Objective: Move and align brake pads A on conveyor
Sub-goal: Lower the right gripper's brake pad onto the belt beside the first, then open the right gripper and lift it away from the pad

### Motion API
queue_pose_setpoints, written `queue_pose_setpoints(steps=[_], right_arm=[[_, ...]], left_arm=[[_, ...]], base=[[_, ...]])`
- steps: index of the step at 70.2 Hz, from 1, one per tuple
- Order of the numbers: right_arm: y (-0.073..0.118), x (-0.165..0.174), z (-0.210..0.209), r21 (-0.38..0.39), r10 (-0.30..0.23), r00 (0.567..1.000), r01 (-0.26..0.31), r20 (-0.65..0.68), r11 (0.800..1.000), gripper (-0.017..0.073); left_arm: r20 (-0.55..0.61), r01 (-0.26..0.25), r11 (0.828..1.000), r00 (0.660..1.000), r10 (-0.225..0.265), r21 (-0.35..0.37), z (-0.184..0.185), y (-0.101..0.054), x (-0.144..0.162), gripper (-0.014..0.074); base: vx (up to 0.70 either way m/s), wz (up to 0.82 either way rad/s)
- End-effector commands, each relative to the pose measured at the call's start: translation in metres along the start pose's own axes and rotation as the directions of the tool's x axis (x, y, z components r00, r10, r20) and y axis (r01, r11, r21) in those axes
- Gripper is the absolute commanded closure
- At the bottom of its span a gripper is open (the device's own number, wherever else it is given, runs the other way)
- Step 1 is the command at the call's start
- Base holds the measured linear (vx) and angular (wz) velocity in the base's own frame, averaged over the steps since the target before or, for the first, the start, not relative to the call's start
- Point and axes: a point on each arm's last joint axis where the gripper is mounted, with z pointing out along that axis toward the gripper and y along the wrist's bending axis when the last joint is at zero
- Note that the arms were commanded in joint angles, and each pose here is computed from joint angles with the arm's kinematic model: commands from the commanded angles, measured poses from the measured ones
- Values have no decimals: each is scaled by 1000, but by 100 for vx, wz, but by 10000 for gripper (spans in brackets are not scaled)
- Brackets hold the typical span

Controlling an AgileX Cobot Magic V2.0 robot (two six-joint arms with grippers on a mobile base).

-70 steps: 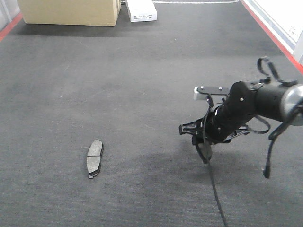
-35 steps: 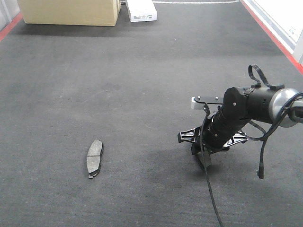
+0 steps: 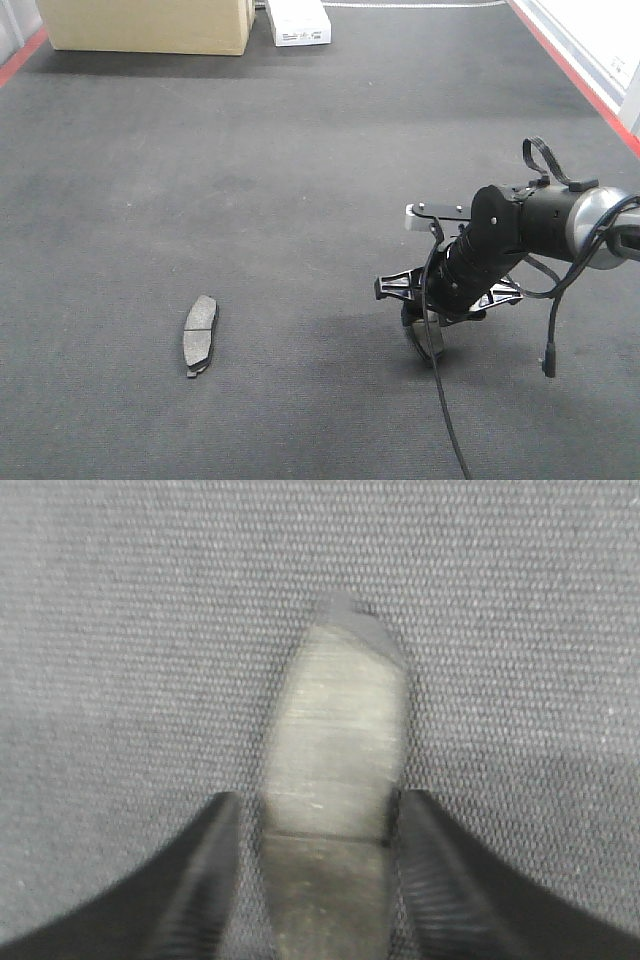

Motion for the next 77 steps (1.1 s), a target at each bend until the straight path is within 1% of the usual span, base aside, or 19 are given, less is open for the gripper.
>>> queue_pose_setpoints(steps=[1, 14, 18, 23, 27, 30, 36, 45, 51, 58, 67, 77], right_arm=[[4, -13, -29, -30, 3, 993, 1, 115, 1000, 143], [7, -13, -59, -47, -5, 984, 14, 181, 999, 143], [7, -12, -72, -50, -24, 978, 35, 208, 998, 147], [8, -9, -91, -45, -73, 967, 87, 243, 995, 166], [9, -5, -107, -41, -106, 957, 122, 270, 992, 194], [8, 0, -117, -39, -121, 949, 138, 292, 990, 215], [4, 15, -132, -22, -157, 920, 177, 359, 984, 294], [-5, 47, -148, -12, -165, 880, 190, 446, 982, 468], [-11, 69, -160, -1, -175, 852, 202, 494, 979, 568], [-17, 95, -175, 8, -182, 809, 214, 559, 977, 569], [-26, 129, -191, 41, -216, 728, 250, 650, 967, 566], [-36, 166, -203, 79, -245, 614, 285, 750, 955, 566]], left_arm=[[77, -11, 999, 997, 8, 40, -2, -4, -13, 600], [77, -11, 999, 997, 8, 40, -2, -4, -13, 600], [77, -11, 999, 997, 8, 40, -2, -4, -13, 600], [77, -11, 999, 997, 8, 40, -2, -4, -13, 600], [77, -11, 999, 997, 8, 40, -2, -4, -13, 600], [77, -11, 999, 997, 8, 40, -2, -4, -13, 600], [77, -11, 999, 997, 8, 40, -2, -4, -13, 600], [77, -11, 999, 997, 8, 40, -2, -4, -13, 600], [77, -11, 999, 997, 8, 40, -2, -4, -13, 600], [77, -11, 999, 997, 8, 40, -2, -4, -13, 600], [77, -11, 999, 997, 8, 40, -2, -4, -13, 600], [77, -11, 999, 997, 8, 40, -2, -4, -13, 600]], base=[[0, 0], [0, 0], [0, 0], [0, 0], [0, 0], [0, 0], [0, 0], [0, 0], [0, 0], [0, 0], [0, 0], [0, 0]])
